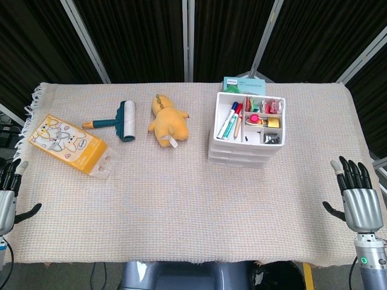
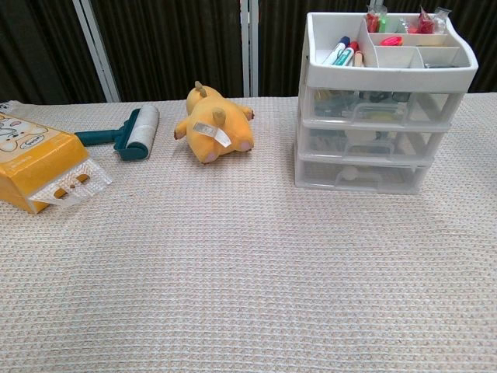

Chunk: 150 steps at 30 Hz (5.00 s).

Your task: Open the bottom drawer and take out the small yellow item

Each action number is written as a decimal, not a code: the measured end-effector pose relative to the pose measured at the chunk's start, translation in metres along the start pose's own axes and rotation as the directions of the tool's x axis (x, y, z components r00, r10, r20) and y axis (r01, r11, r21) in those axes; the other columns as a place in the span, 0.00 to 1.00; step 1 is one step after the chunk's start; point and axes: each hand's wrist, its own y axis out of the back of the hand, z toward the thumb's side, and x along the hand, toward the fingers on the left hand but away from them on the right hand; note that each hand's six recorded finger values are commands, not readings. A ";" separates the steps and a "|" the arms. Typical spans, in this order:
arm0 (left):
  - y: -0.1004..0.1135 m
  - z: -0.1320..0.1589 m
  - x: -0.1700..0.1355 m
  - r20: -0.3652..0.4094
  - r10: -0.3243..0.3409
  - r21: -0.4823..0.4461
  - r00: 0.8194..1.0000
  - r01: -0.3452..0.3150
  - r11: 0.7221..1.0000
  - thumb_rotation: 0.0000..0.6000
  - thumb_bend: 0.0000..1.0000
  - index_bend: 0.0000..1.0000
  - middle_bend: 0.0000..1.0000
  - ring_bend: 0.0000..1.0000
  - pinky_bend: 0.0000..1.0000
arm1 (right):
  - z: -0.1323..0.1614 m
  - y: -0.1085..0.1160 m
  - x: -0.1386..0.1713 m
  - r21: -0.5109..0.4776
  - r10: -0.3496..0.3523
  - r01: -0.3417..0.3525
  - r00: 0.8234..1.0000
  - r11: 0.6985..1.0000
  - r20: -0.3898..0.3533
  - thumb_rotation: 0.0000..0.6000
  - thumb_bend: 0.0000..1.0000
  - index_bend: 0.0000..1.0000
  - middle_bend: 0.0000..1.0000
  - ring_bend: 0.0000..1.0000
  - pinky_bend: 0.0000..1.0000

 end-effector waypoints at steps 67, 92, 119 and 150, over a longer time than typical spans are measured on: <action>0.020 -0.007 -0.003 -0.004 0.069 -0.080 0.998 -0.069 0.994 1.00 0.16 0.00 0.00 0.00 0.00 | 0.172 -0.140 -0.045 -0.983 0.683 -0.135 0.708 -0.121 -0.181 1.00 0.22 0.17 0.86 0.87 0.70; 0.019 -0.008 -0.002 -0.007 0.053 -0.086 0.999 -0.053 0.995 1.00 0.16 0.00 0.00 0.00 0.00 | 0.209 -0.171 -0.072 -0.942 0.705 0.012 0.666 -0.336 -0.242 1.00 0.23 0.22 0.86 0.87 0.70; 0.022 -0.009 -0.005 -0.014 0.059 -0.083 0.998 -0.060 0.995 1.00 0.16 0.00 0.00 0.00 0.00 | 0.208 -0.186 -0.099 -0.890 0.703 0.151 0.674 -0.430 -0.226 1.00 0.23 0.26 0.86 0.87 0.70; 0.017 -0.007 -0.005 -0.013 0.047 -0.063 0.999 -0.048 0.997 1.00 0.16 0.00 0.00 0.00 0.00 | 0.204 -0.192 -0.076 -0.870 0.739 0.159 0.610 -0.466 -0.285 1.00 0.23 0.31 0.86 0.87 0.70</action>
